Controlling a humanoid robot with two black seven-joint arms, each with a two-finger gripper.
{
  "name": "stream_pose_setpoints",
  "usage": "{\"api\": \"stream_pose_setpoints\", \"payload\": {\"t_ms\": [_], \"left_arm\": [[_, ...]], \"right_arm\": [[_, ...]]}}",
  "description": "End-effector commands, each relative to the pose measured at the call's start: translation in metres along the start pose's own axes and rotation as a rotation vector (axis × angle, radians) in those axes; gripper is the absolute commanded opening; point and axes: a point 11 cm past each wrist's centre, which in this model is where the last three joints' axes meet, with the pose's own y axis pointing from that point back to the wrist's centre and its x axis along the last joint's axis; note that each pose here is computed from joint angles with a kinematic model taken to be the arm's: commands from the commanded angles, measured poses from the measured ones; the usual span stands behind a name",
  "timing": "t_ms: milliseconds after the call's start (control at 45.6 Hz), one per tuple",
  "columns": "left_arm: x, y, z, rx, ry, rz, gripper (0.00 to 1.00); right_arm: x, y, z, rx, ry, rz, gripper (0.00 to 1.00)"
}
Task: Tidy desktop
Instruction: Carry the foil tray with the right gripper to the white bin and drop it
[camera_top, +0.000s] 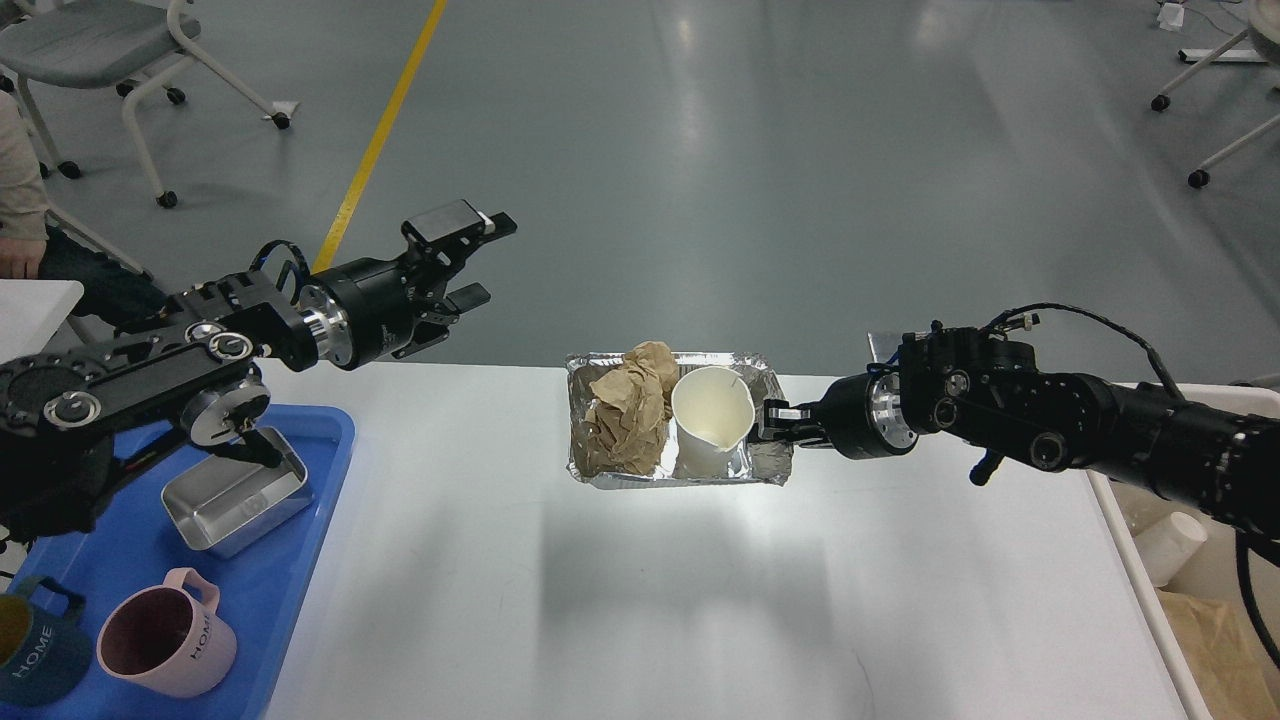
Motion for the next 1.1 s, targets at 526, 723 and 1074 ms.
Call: {"api": "stream_pose_setpoints", "payload": {"t_ms": [526,723,1074], "left_arm": [[0.068,0.043,-0.073,-0.347,0.782,0.473,0.96],[0.073,0.058,-0.096,-0.383,0.944,0.521,0.96],[0.07,0.058,-0.119,-0.415,1.029,0.493,0.96]], "right_arm": [[0.04,0.102,0.091,-0.064,-0.343,0.325,0.0],[0.037,0.163,0.146,-0.134,-0.491,0.452,0.0],[0.007,0.284,0.228,-0.261,-0.733,0.7,0.0]]}}
